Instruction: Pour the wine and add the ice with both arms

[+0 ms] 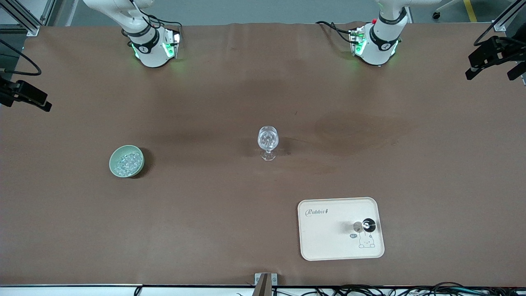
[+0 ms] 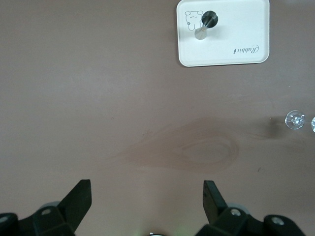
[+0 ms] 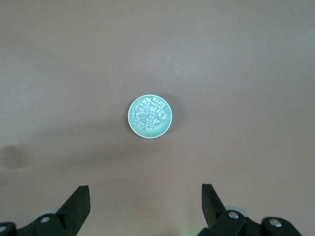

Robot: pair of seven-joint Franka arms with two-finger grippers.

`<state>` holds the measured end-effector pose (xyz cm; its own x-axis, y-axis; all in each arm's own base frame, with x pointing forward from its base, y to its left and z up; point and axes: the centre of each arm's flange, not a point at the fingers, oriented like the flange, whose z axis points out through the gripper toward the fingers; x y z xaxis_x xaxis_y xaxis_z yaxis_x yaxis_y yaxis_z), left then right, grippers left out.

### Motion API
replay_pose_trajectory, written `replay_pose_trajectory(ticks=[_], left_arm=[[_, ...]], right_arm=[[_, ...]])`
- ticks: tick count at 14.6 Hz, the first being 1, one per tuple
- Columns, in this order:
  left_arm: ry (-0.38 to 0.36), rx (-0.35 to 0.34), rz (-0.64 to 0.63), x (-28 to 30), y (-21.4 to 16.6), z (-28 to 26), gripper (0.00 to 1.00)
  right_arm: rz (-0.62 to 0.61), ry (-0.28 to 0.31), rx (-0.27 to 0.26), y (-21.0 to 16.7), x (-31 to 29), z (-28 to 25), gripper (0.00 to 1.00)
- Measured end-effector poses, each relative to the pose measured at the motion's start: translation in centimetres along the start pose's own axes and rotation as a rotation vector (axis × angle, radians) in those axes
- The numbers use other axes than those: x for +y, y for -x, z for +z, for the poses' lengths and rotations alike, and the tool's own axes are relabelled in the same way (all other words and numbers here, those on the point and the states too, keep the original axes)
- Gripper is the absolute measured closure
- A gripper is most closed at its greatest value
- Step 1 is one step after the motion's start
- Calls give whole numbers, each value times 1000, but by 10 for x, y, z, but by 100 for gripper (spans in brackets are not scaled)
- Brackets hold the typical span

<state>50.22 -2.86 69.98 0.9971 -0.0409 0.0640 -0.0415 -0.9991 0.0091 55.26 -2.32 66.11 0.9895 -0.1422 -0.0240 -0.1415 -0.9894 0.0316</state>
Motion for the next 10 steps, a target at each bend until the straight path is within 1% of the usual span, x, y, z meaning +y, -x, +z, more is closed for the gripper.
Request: replay_pose_trajectory(ticks=[2,5,8,10], left_arm=[[0,8,8,5,-12,3,0],[0,-2,34,20,-25,11,0],[-1,-28,30,20,-25,17,0],[-2,-32,20,16,-25,17,0]], right_arm=[[4,0,0,0,3,0,0],[1,0,-1,0,1,0,0],[1,0,0,0,1,0,0],[1,0,2,0,1,0,0]])
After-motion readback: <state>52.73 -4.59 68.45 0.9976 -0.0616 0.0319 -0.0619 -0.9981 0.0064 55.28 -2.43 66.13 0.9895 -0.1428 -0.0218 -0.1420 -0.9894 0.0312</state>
